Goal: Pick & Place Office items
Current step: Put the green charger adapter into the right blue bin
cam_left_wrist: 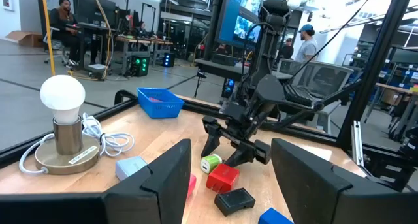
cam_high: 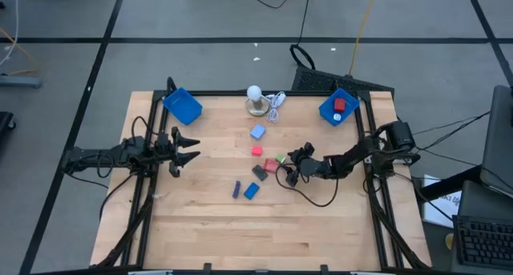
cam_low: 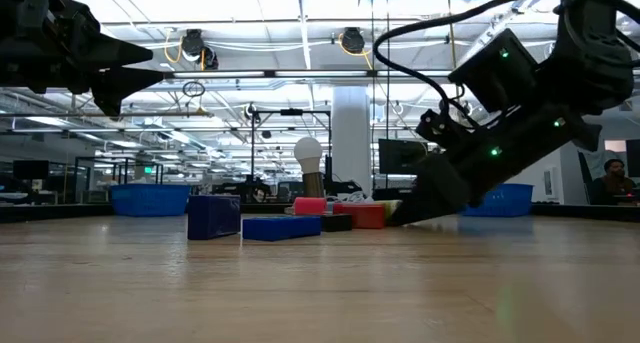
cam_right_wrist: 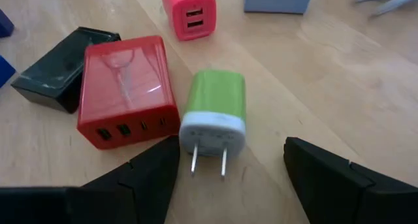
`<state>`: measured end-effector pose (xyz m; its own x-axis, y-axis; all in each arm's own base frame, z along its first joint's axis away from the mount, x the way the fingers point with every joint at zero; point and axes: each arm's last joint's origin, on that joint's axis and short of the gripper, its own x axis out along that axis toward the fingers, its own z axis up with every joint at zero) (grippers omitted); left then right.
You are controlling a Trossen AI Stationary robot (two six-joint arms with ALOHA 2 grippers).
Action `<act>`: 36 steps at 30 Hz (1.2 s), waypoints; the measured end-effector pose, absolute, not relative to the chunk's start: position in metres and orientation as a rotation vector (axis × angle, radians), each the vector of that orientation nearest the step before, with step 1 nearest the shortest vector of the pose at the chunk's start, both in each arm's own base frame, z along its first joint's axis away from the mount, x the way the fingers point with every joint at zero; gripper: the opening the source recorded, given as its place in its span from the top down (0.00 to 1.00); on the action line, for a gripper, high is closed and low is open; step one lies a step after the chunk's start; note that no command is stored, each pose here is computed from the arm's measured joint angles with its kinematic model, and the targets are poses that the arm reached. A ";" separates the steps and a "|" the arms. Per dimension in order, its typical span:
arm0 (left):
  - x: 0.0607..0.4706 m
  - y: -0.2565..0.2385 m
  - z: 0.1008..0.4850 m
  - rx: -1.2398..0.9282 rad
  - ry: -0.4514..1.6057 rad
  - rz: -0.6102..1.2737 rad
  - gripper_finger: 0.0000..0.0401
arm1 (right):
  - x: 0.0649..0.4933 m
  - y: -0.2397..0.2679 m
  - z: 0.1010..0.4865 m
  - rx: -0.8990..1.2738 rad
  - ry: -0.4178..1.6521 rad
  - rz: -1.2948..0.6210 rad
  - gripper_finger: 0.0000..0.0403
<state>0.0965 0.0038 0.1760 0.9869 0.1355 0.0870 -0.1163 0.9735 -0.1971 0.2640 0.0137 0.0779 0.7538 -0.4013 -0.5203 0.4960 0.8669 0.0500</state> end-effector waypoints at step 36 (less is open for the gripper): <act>0.096 0.004 0.176 -0.193 -0.100 0.127 0.47 | 0.246 -0.039 0.165 0.270 0.430 -0.633 0.68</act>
<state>0.0965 0.0038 0.1759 0.9869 0.1357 0.0871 -0.1164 0.9734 -0.1972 0.2461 -0.0395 0.1653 0.7233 -0.5106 -0.4648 0.6203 0.7763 0.1125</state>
